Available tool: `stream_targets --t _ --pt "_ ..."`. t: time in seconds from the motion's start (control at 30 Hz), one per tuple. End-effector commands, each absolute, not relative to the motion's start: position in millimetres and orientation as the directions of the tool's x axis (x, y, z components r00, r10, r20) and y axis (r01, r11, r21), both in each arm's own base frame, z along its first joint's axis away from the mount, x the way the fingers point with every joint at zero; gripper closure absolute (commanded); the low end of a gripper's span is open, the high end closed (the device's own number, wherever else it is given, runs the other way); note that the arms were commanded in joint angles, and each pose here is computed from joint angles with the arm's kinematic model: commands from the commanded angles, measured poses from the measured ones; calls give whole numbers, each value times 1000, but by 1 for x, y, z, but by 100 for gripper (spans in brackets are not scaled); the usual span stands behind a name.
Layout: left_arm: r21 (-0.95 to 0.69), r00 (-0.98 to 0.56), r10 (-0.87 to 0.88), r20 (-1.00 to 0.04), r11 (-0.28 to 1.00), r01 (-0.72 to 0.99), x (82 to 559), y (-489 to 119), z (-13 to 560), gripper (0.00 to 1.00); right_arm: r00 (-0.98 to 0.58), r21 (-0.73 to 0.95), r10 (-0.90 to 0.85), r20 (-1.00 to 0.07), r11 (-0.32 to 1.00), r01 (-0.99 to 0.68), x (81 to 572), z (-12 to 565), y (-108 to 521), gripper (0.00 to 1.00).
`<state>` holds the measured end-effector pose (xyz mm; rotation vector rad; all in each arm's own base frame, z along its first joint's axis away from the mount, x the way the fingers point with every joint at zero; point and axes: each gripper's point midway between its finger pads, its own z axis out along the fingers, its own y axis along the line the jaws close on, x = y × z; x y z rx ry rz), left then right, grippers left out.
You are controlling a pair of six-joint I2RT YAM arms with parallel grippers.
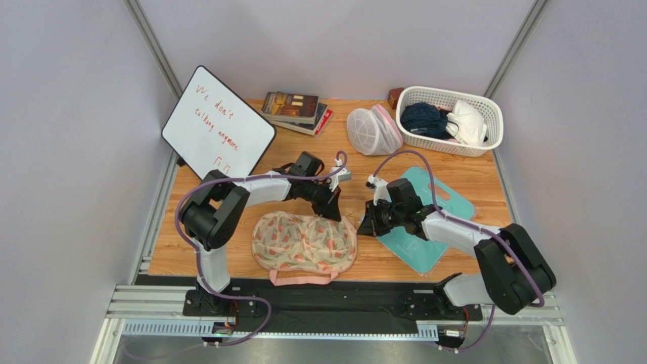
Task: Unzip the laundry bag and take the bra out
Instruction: Unzip the laundry bag at the center of the board.
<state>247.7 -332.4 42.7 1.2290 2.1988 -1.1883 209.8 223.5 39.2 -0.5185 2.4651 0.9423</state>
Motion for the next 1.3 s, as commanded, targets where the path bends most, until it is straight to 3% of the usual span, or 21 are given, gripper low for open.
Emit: stream_targets --t 0.0,1.27 --pt "-450 -530 498 -686 282 847 258 -329 60 100 -789 497 -173 -589 693 -523 222 57 224 100" --pt "-417 -606 281 -744 514 750 313 -299 83 100 -802 535 -172 -572 662 -524 209 53 227 100"
